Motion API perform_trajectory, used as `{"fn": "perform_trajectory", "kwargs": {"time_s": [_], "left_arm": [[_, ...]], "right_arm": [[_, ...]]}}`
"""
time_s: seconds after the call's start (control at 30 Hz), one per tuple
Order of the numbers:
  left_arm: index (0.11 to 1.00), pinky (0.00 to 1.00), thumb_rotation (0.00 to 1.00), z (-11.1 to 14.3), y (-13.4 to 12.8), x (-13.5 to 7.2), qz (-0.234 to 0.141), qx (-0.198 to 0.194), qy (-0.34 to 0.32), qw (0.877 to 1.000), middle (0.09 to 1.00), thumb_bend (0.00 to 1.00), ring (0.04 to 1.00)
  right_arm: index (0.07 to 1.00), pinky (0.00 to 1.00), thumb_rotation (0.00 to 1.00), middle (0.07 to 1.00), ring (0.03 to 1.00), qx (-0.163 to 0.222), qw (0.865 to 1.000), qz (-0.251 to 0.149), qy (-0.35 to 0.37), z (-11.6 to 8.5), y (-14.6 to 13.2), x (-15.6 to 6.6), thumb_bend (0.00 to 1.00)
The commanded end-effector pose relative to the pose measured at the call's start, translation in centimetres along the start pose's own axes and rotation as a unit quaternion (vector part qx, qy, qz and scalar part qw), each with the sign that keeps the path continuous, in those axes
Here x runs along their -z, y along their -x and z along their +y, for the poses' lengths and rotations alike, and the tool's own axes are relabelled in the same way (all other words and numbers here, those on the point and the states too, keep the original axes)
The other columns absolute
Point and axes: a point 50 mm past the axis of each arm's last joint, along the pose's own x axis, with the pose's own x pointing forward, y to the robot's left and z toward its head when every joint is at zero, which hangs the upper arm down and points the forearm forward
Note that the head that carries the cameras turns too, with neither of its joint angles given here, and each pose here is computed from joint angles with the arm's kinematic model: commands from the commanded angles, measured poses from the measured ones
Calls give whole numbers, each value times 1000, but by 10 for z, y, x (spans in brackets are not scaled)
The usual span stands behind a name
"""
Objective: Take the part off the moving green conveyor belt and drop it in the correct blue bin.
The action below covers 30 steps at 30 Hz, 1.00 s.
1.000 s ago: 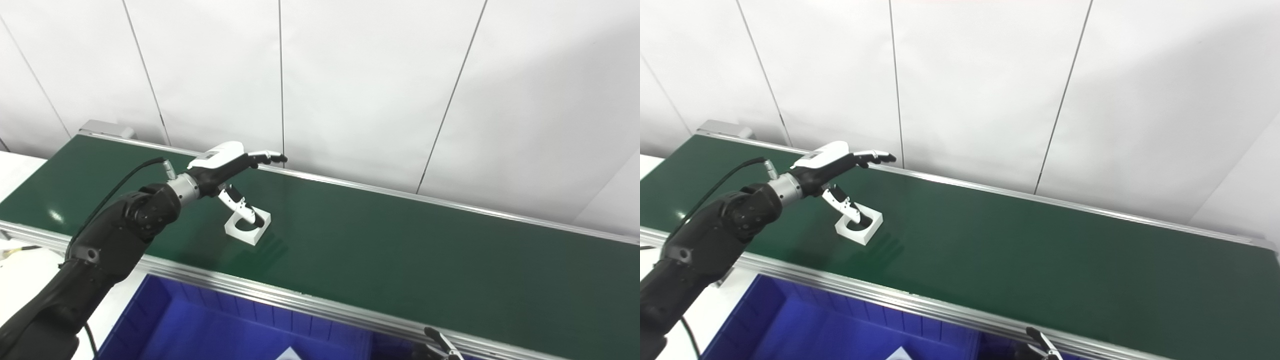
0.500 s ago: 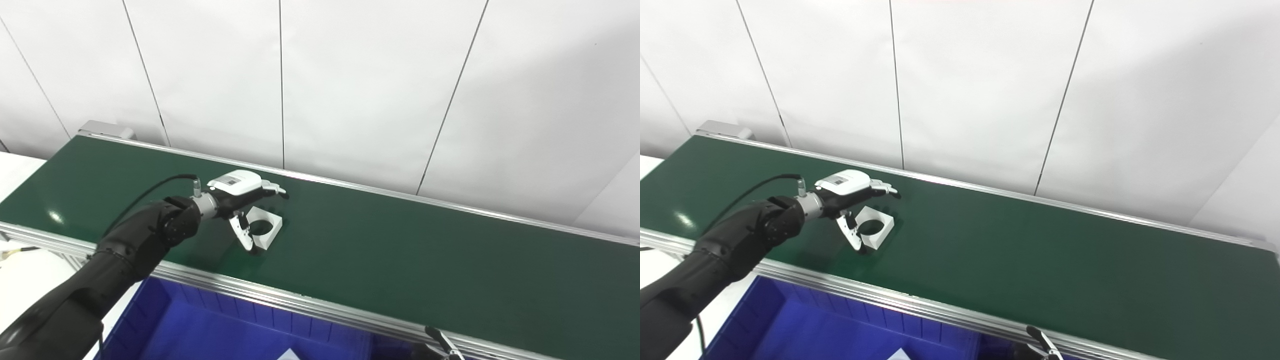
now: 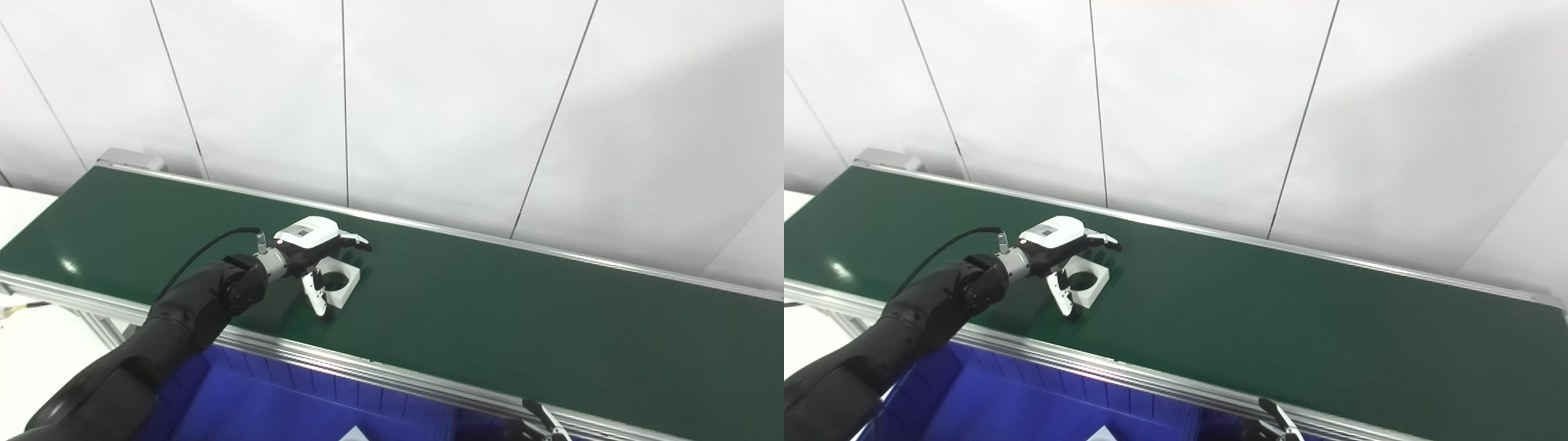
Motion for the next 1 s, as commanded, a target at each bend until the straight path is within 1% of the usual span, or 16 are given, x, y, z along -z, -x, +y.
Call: {"fn": "perform_trajectory", "kwargs": {"time_s": [0.0,0.03,0.07,0.1,0.13,0.2,0.33,0.4,0.57,0.6,0.63,0.77,0.8,0.9,0.97], "left_arm": [[609,581,20,21,-9,0,-3,-47,-5,999,686,540,650],[543,521,34,21,-9,1,-2,-45,-4,999,643,514,592],[520,500,38,21,-10,1,3,-42,-5,999,628,505,573],[517,411,15,21,-10,1,7,-41,-7,999,525,509,482],[515,380,7,22,-11,1,11,-37,-8,999,490,511,452],[500,363,1,23,-10,2,13,-34,-7,999,481,514,432],[495,364,0,29,-7,2,5,-42,-2,999,478,516,426],[499,374,0,35,-5,2,-2,-57,4,998,477,507,416],[530,349,0,51,6,-1,-19,-109,39,993,461,498,397],[531,356,0,54,9,-1,-23,-117,44,992,462,498,398],[521,367,0,58,12,-3,-30,-134,53,989,467,499,404],[509,399,0,78,31,-14,-61,-207,91,972,484,501,427],[516,385,0,83,36,-17,-70,-220,96,968,483,500,422],[524,350,0,97,52,-28,-97,-248,109,958,477,498,408],[524,341,0,103,64,-36,-122,-266,131,947,474,498,406]], "right_arm": [[876,639,188,742,719,4,999,-46,4,-2,-2,-13,875],[877,640,189,743,720,4,999,-46,5,-2,-2,-13,873],[877,641,189,743,720,3,999,-47,3,-2,-2,-13,872],[879,643,185,745,721,3,999,-47,2,-2,-3,-13,868],[879,644,184,746,722,2,999,-47,2,-2,-3,-13,867],[880,648,186,747,725,3,999,-47,2,-2,-3,-13,865],[882,652,191,746,725,2,999,-46,3,-2,-5,-12,863],[881,650,188,745,723,4,999,-47,5,-2,-5,-12,861],[880,652,188,744,720,4,999,-49,2,0,-7,-13,856],[880,658,189,746,722,4,999,-50,1,0,-7,-13,854],[880,660,199,748,723,4,999,-50,2,0,-7,-13,855],[879,662,201,749,722,5,999,-53,2,1,-6,-15,856],[879,666,196,751,725,5,998,-55,2,2,-6,-16,854],[879,670,202,756,732,7,998,-60,2,4,-6,-19,849],[881,669,214,759,733,11,998,-63,4,7,-6,-22,843]]}}
